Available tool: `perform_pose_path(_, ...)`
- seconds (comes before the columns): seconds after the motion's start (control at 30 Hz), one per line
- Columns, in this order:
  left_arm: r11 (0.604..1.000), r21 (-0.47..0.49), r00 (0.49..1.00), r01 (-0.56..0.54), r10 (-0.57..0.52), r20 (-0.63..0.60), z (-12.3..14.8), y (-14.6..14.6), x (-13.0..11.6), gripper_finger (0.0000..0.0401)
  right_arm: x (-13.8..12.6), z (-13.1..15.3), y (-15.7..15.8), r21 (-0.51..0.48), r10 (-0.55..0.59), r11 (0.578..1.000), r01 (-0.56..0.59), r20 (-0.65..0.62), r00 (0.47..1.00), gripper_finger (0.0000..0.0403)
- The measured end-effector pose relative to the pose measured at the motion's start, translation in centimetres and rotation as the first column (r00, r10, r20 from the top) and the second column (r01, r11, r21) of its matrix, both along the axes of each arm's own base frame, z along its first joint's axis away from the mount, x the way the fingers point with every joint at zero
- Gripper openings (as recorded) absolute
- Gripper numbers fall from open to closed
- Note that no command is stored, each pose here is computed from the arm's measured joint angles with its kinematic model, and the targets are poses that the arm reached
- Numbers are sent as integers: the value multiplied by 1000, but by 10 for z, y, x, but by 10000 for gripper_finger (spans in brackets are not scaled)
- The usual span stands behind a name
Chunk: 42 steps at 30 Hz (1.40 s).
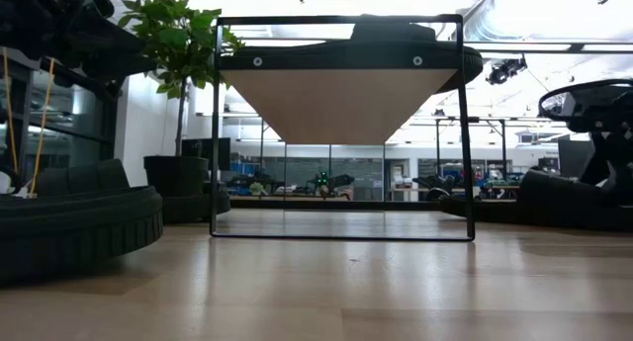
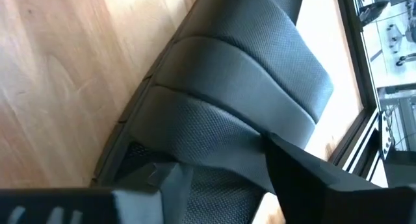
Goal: Pick and place slides into the shelf
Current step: Put the black slide on the shelf
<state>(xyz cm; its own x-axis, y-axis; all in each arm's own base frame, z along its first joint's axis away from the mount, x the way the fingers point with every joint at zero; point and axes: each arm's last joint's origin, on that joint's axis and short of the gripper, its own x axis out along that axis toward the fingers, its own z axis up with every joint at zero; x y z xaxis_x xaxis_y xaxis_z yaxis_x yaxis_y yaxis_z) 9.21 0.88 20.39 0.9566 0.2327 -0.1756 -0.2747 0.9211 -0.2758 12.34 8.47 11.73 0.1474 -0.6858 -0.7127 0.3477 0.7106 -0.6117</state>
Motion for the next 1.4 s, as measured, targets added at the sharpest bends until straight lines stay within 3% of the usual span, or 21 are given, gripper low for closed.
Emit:
perform_pose_path(0.43,1000,-1,1000,0,0,0,0,0,0,134,3,1,5,80,-51,995,53,-23,998,6)
perform_pose_path(0.7,1000,-2,1000,-1,1,1,0,0,0,134,13,28,12,-6,-65,998,65,8,998,4)
perform_pose_path(1.03,1000,-2,1000,-1,1,1,0,0,0,134,16,39,15,-23,-70,997,70,-6,998,1)
perform_pose_path(1.27,1000,-2,1000,-1,1,1,0,0,0,134,15,36,18,65,-97,993,102,-77,992,8)
perform_pose_path(1.4,1000,-2,1000,0,0,1,0,0,0,134,19,34,21,107,-32,993,41,-90,995,41)
